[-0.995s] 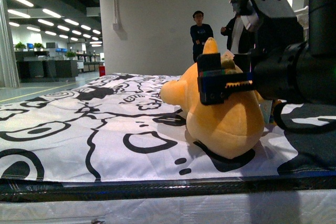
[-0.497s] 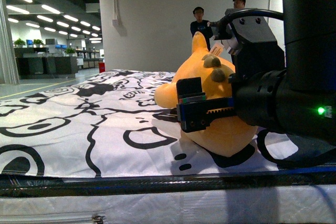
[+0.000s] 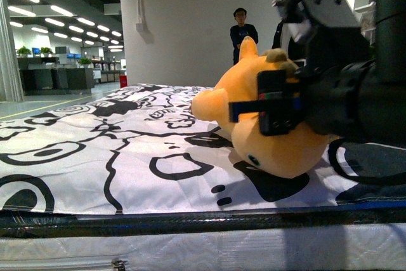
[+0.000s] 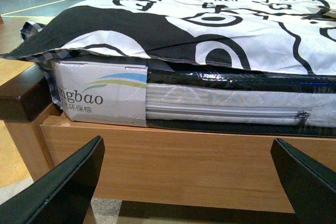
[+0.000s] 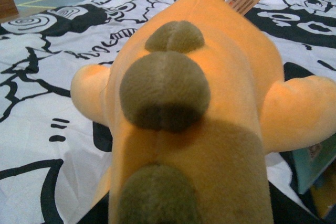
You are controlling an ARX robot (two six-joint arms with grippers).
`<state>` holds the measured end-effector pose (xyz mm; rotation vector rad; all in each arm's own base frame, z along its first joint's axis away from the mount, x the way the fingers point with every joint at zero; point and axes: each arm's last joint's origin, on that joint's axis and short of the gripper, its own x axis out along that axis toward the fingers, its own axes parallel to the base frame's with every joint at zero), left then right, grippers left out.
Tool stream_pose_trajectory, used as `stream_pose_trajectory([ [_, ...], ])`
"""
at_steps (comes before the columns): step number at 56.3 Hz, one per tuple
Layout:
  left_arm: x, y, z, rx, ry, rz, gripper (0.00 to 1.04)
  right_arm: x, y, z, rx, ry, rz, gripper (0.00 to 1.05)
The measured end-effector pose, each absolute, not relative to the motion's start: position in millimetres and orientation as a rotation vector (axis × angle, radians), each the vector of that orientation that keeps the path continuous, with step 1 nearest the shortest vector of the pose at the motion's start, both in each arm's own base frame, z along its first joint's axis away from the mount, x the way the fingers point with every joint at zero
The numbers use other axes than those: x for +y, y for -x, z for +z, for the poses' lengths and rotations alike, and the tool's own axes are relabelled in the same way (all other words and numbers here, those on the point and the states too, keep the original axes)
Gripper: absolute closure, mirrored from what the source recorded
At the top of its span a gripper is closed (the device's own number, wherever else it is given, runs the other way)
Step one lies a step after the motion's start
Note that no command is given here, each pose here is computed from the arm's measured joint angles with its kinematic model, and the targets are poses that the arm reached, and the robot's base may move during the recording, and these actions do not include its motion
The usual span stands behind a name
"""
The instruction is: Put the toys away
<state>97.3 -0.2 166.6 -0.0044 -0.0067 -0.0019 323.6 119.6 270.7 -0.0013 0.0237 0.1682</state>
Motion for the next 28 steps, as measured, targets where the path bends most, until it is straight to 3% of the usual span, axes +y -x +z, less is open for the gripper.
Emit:
stream_pose_trajectory([
  [13, 0, -97, 167, -0.007, 0.004, -0.002, 0.06, 70, -288, 304, -0.044, -0.103, 0.156, 0.93],
  [28, 0, -97, 167, -0.007, 0.004, -0.002, 0.06, 17, -221, 323, -0.13, -0.199, 0.186, 0.97],
])
